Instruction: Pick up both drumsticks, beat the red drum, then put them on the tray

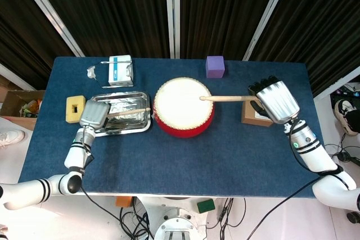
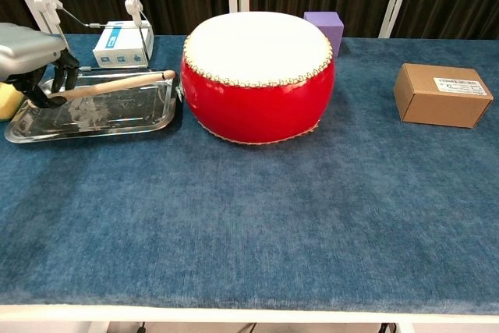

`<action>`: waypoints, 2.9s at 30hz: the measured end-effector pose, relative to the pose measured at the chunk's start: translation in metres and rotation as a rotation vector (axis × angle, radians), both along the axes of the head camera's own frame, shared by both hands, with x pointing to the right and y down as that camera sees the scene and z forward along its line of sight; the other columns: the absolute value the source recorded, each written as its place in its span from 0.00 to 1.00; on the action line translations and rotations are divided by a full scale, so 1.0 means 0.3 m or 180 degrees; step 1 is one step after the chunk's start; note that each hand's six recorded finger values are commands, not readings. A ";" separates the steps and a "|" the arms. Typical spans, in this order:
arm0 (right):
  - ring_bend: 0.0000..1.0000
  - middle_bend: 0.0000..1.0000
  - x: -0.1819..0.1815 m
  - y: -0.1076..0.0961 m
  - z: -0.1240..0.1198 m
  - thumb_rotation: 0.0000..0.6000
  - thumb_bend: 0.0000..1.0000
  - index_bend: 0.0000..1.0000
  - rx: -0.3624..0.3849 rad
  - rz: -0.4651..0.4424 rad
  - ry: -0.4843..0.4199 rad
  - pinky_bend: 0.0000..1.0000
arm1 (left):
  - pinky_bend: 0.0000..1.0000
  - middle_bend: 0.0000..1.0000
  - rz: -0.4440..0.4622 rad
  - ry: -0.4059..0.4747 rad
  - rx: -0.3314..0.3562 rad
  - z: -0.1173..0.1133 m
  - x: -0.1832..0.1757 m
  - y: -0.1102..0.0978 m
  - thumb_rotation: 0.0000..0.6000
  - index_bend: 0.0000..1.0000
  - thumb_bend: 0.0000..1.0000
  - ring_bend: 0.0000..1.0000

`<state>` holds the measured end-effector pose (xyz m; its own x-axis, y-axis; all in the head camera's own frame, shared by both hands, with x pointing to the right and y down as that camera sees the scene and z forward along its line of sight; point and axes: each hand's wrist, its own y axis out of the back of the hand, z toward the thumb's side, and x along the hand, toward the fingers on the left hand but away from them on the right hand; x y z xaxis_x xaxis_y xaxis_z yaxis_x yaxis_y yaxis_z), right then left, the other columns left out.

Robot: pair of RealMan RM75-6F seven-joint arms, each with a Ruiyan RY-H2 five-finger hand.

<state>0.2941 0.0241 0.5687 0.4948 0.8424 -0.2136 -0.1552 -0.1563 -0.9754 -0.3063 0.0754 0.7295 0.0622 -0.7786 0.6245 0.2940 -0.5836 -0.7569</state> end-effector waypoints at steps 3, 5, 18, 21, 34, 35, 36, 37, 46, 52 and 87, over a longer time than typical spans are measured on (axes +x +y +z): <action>0.49 0.75 0.004 0.003 0.008 1.00 0.90 0.88 -0.0021 0.0009 0.0010 0.52 | 0.68 0.57 -0.0038 -0.0020 -0.0041 0.014 -0.005 0.001 1.00 0.55 0.58 0.55; 0.49 0.75 0.004 0.006 0.018 1.00 0.90 0.88 -0.0050 0.0009 0.0022 0.52 | 0.67 0.45 -0.0063 -0.0017 -0.0057 0.013 -0.009 0.005 1.00 0.40 0.45 0.47; 0.49 0.76 -0.162 0.001 0.089 1.00 0.90 0.89 -0.0322 -0.0340 0.0236 0.49 | 0.60 0.28 -0.0334 0.0311 0.0338 -0.175 -0.052 0.007 1.00 0.22 0.28 0.36; 0.49 0.76 -0.228 -0.005 0.100 1.00 0.90 0.89 -0.0364 -0.0455 0.0376 0.48 | 0.59 0.30 -0.0323 0.0617 0.0452 -0.249 -0.032 0.013 1.00 0.26 0.28 0.36; 0.48 0.76 -0.516 -0.058 0.139 1.00 0.91 0.90 -0.0434 -0.0649 0.0578 0.44 | 0.61 0.33 0.0216 0.1878 0.0413 -0.497 0.259 0.018 1.00 0.29 0.28 0.37; 0.48 0.76 -0.530 -0.061 0.140 1.00 0.91 0.90 -0.0433 -0.0648 0.0586 0.44 | 0.61 0.33 0.0259 0.1906 0.0405 -0.504 0.280 0.013 1.00 0.29 0.28 0.37; 0.48 0.76 -0.541 -0.064 0.140 1.00 0.91 0.90 -0.0430 -0.0650 0.0595 0.44 | 0.61 0.33 0.0295 0.1923 0.0402 -0.510 0.297 0.008 1.00 0.29 0.28 0.37; 0.48 0.76 -0.551 -0.065 0.140 1.00 0.91 0.90 -0.0425 -0.0654 0.0606 0.44 | 0.61 0.33 0.0339 0.1939 0.0405 -0.518 0.323 -0.001 1.00 0.29 0.28 0.37; 0.48 0.76 -0.639 -0.066 0.157 1.00 0.91 0.90 -0.0439 -0.0634 0.0603 0.43 | 0.62 0.32 0.0315 0.2221 0.0283 -0.524 0.465 -0.045 1.00 0.29 0.28 0.37; 0.48 0.76 -0.664 -0.071 0.166 1.00 0.90 0.89 -0.0429 -0.0582 0.0557 0.42 | 0.62 0.32 0.0331 0.2249 0.0193 -0.496 0.523 -0.053 1.00 0.29 0.28 0.37; 0.48 0.76 -0.716 -0.047 0.196 1.00 0.90 0.89 -0.0512 -0.0587 0.0425 0.41 | 0.60 0.44 0.0340 0.1806 0.0285 -0.417 0.585 -0.117 1.00 0.41 0.29 0.33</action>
